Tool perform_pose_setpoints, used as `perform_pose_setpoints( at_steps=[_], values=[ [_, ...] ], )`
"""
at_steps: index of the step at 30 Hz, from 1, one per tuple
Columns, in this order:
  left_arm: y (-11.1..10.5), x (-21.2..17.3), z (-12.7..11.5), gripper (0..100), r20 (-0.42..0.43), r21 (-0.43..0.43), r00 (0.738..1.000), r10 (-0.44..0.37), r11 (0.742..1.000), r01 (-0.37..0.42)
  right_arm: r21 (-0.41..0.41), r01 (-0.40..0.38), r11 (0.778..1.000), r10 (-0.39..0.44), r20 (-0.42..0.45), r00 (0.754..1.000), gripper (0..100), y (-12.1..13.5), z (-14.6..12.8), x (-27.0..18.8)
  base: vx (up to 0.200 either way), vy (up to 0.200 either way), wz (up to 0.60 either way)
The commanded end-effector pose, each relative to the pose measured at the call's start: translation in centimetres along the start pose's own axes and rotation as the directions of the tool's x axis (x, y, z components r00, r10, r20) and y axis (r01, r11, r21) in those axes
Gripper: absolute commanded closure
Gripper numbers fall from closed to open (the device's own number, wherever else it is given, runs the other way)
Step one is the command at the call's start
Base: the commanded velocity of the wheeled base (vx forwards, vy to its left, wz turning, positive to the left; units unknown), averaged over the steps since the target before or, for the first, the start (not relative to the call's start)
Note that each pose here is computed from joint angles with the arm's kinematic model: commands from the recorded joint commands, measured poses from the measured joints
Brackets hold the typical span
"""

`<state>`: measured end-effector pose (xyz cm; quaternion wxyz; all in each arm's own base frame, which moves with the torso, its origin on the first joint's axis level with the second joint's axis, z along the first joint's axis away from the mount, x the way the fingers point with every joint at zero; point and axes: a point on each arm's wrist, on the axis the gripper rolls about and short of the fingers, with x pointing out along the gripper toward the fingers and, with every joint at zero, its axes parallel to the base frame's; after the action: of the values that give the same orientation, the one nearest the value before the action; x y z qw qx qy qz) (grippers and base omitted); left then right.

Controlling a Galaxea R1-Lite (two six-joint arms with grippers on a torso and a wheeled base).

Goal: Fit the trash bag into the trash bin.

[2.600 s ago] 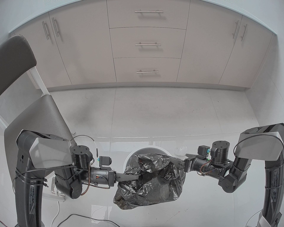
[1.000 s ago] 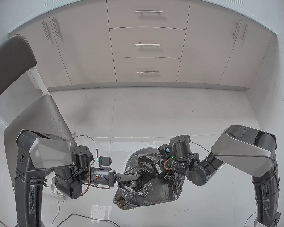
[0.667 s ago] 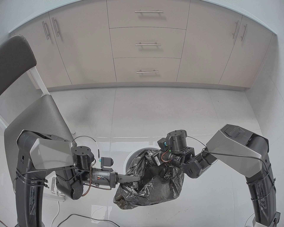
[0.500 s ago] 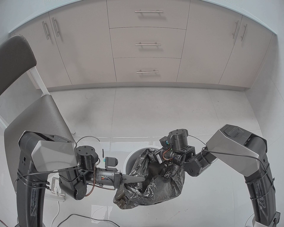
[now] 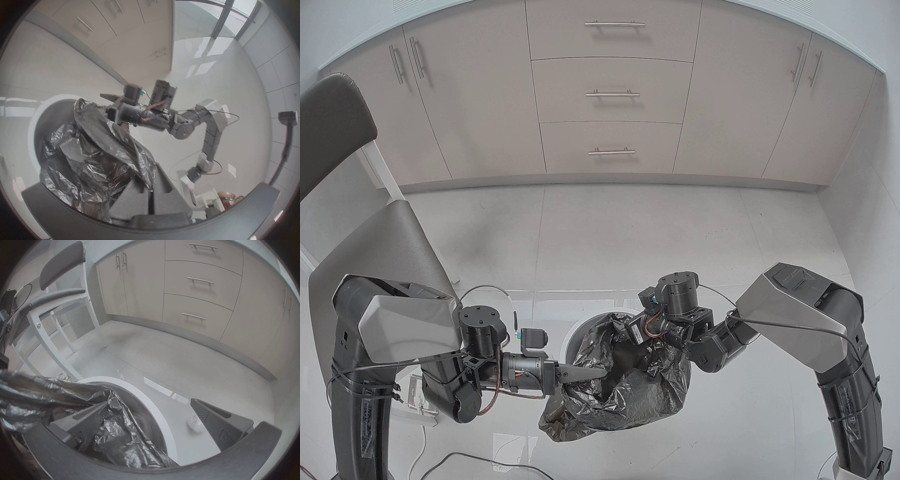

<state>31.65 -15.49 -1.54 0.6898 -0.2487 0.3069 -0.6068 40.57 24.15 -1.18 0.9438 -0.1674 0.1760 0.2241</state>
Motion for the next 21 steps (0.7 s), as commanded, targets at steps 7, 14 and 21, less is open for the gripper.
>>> perform_pose_setpoints(
  at_steps=[7, 14, 21],
  values=[
    [-2.6, 2.2, 0.8, 100, 0.181, 0.062, 0.954, 0.238, 0.966, -0.253, 0.000, -0.003, 1.000, 0.003, 0.005, 1.000, 0, 0.1, 0.3, -0.3, 0.000, 0.000, 0.00],
    [-4.5, 3.6, -0.9, 100, 0.257, 0.213, 0.809, 0.528, 0.786, -0.581, 0.001, -0.002, 1.000, 0.002, 0.017, 1.000, 0, 0.2, 0.5, -0.3, 0.000, 0.000, 0.00],
    [-7.1, 4.0, -0.9, 100, 0.091, 0.168, 0.720, 0.688, 0.702, -0.692, 0.003, 0.010, 1.000, -0.010, 0.023, 1.000, 0, 0.1, 0.5, -0.3, 0.000, 0.000, 0.00]
  ],
)
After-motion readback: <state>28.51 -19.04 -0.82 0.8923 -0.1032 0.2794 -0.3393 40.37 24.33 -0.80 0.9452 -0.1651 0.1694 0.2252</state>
